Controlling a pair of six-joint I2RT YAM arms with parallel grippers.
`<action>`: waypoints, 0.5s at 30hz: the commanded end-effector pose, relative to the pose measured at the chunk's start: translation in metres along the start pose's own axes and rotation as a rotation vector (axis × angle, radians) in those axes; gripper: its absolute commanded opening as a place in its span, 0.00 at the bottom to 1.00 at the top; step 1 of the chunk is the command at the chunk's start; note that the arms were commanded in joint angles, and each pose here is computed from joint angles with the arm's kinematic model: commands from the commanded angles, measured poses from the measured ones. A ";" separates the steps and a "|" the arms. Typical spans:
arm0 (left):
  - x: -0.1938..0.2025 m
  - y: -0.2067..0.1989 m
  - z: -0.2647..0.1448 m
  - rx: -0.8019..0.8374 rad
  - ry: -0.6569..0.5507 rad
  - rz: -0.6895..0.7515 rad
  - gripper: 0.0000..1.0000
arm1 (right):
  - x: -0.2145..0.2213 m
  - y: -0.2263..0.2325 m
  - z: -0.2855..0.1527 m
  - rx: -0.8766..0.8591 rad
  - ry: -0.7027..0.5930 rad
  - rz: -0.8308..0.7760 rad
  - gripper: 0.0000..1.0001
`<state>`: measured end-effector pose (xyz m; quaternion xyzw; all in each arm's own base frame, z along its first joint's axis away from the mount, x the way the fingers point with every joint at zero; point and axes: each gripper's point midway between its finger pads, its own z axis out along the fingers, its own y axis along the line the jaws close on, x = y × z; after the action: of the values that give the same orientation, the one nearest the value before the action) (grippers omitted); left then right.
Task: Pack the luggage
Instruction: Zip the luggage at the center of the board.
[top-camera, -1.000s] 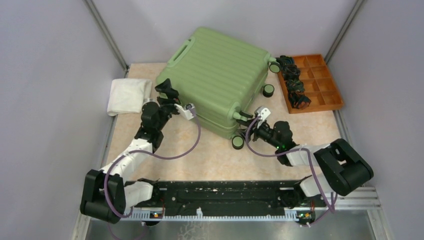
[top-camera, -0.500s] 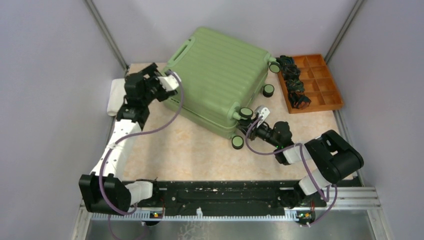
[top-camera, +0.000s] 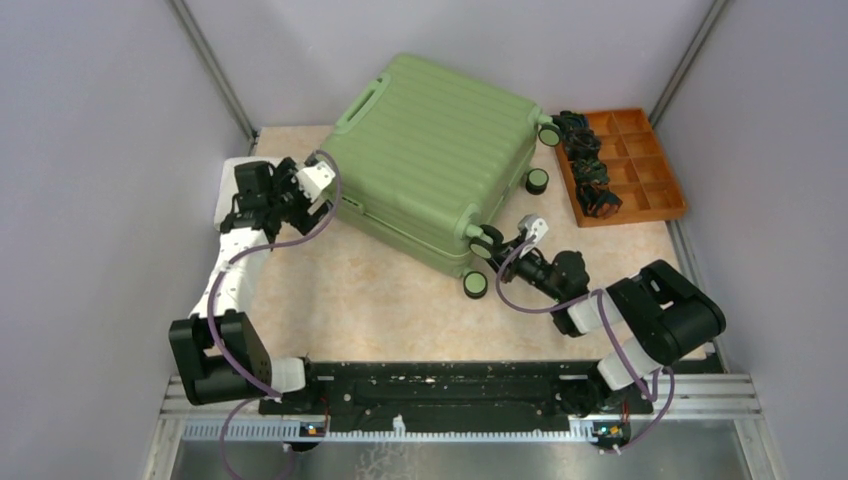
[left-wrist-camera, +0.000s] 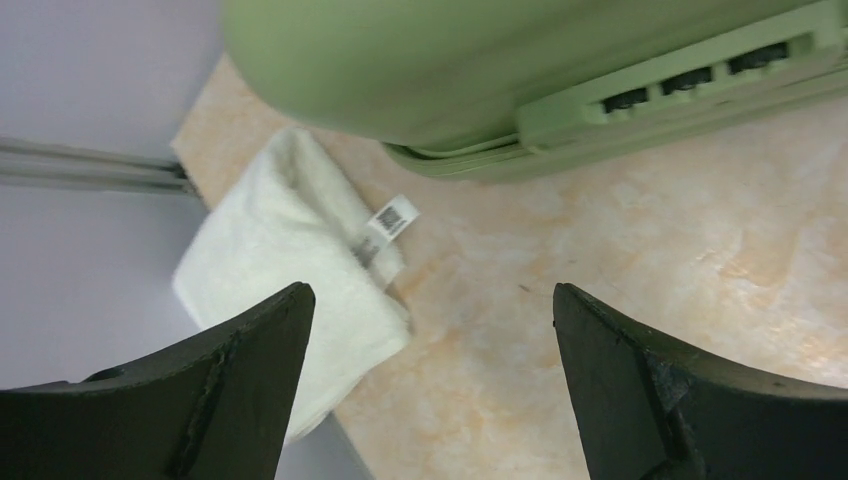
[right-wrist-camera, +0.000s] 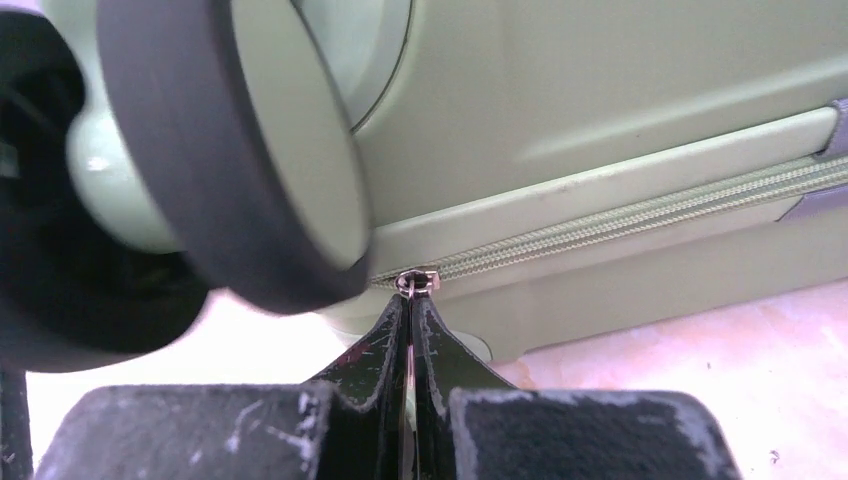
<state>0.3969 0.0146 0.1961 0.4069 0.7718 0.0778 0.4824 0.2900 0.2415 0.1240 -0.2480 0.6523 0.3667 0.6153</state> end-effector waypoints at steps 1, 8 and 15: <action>-0.017 -0.030 0.003 0.139 -0.114 -0.068 0.94 | -0.036 0.013 -0.004 -0.052 -0.155 -0.019 0.00; -0.035 -0.050 0.005 0.190 -0.166 -0.070 0.88 | -0.033 0.030 -0.013 -0.073 -0.141 -0.020 0.00; -0.047 -0.070 0.008 0.233 -0.187 -0.034 0.83 | -0.024 0.046 -0.009 -0.054 -0.084 -0.106 0.00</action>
<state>0.3803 -0.0465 0.1779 0.4355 0.7582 -0.0381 0.4838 0.2739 0.2387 0.1328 -0.2371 0.6465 0.3430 0.6389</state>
